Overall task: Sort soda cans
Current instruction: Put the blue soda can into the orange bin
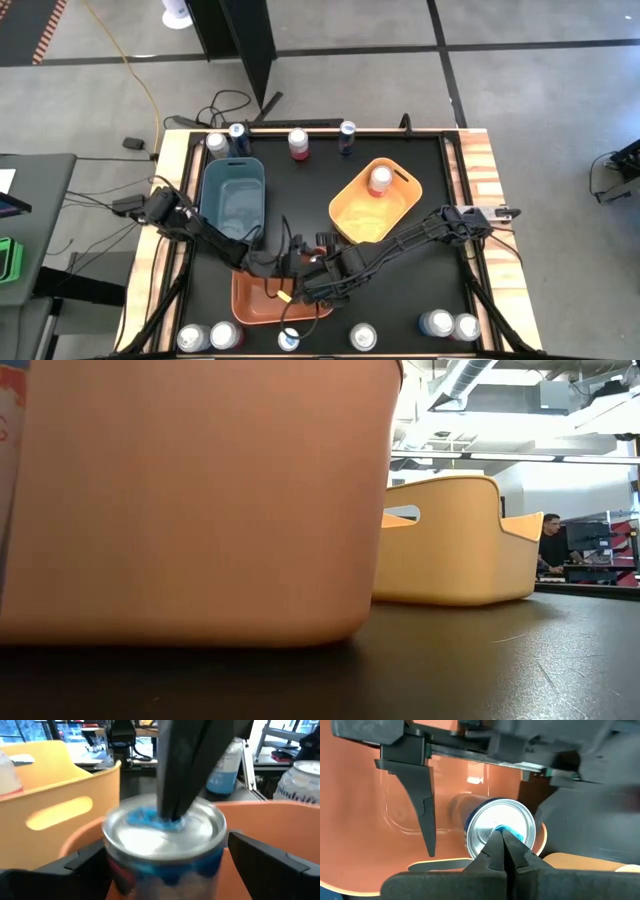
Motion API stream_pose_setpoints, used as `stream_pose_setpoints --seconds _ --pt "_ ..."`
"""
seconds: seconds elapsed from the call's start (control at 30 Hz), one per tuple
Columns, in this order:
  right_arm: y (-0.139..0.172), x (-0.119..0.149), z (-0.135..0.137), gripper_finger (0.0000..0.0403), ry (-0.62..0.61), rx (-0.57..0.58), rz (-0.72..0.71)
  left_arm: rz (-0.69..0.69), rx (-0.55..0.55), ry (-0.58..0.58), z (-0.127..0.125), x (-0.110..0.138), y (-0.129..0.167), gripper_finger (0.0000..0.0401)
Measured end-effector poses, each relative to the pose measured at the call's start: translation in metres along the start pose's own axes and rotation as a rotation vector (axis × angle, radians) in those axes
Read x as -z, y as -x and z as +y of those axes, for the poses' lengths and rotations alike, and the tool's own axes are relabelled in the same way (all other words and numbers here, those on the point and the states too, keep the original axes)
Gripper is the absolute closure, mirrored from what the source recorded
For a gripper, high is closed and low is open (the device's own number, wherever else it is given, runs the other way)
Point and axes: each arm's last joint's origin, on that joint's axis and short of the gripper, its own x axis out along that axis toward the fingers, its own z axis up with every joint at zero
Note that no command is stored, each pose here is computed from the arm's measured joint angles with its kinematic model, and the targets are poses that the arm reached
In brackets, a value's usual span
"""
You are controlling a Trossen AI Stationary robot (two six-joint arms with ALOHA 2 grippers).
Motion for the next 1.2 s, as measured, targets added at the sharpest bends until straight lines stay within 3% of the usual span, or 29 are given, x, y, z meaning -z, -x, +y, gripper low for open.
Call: stream_pose_setpoints --seconds 0.27,0.53,1.2 --pt "0.0 0.0 0.0 0.0403 0.003 -0.001 -0.003 0.066 -0.025 -0.029 0.002 -0.011 0.008 0.0042" --pt "0.0 -0.001 0.0 0.0403 0.003 -0.002 -0.006 0.049 -0.032 -0.063 -0.005 -0.028 0.019 0.0042" --pt "-0.001 -0.002 -0.001 0.0398 0.001 -0.001 -0.012 0.06 -0.177 -0.23 -0.022 -0.053 0.053 0.0042"
